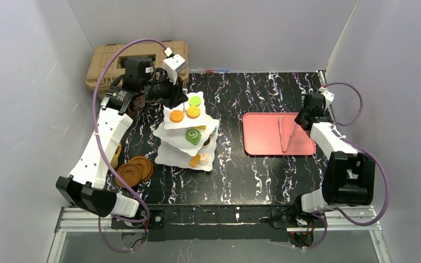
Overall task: Serve the afternoon tea
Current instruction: Move the tray at the center of the board, then move the desert table to the center of the board.
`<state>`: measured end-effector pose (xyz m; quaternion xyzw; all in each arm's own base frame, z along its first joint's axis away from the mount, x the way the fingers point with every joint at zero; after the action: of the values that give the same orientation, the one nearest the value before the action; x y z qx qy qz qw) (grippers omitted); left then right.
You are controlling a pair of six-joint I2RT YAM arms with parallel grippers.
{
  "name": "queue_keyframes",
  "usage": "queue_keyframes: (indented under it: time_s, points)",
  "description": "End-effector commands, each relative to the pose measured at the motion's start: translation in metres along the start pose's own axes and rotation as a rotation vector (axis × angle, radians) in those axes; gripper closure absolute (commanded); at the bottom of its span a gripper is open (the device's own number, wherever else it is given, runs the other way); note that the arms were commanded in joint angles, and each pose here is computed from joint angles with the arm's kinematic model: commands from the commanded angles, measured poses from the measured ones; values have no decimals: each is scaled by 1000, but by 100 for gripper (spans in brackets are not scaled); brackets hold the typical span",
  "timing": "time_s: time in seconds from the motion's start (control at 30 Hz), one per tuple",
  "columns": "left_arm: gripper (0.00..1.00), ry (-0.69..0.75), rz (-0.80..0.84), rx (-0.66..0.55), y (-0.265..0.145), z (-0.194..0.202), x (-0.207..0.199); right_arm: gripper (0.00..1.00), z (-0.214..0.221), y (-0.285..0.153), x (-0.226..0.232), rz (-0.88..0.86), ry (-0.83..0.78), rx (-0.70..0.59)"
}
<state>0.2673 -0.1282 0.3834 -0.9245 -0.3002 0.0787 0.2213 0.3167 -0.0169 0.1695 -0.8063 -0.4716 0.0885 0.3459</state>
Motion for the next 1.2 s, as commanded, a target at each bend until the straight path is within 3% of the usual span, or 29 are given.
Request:
queue_keyframes:
  time_s: [0.0,0.07,0.47,1.17]
  points:
    - [91,-11,3,-33,-2,-13,3,91,-10,-24,22,-116,18,-74]
    - [100,-25,-1,-31,2,-15,5,91,-6,-34,33,-163,3,-87]
    - [100,-98,-21,-193,16,-47,11,91,17,-65,53,-285,-52,-137]
    - [100,162,70,-312,76,-93,19,93,25,-67,54,-351,-54,-141]
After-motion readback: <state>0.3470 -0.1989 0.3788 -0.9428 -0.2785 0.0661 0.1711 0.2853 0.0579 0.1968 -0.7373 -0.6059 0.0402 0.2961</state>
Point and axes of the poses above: each gripper's point midway between its finger pads, its own y axis out along the fingers, its own x axis along the line the jaws close on, z = x × y, the point moved 10 cm from there along -y, back along the fingers, and after that the axes turned 3 degrees about y, right-handed, at the moved point
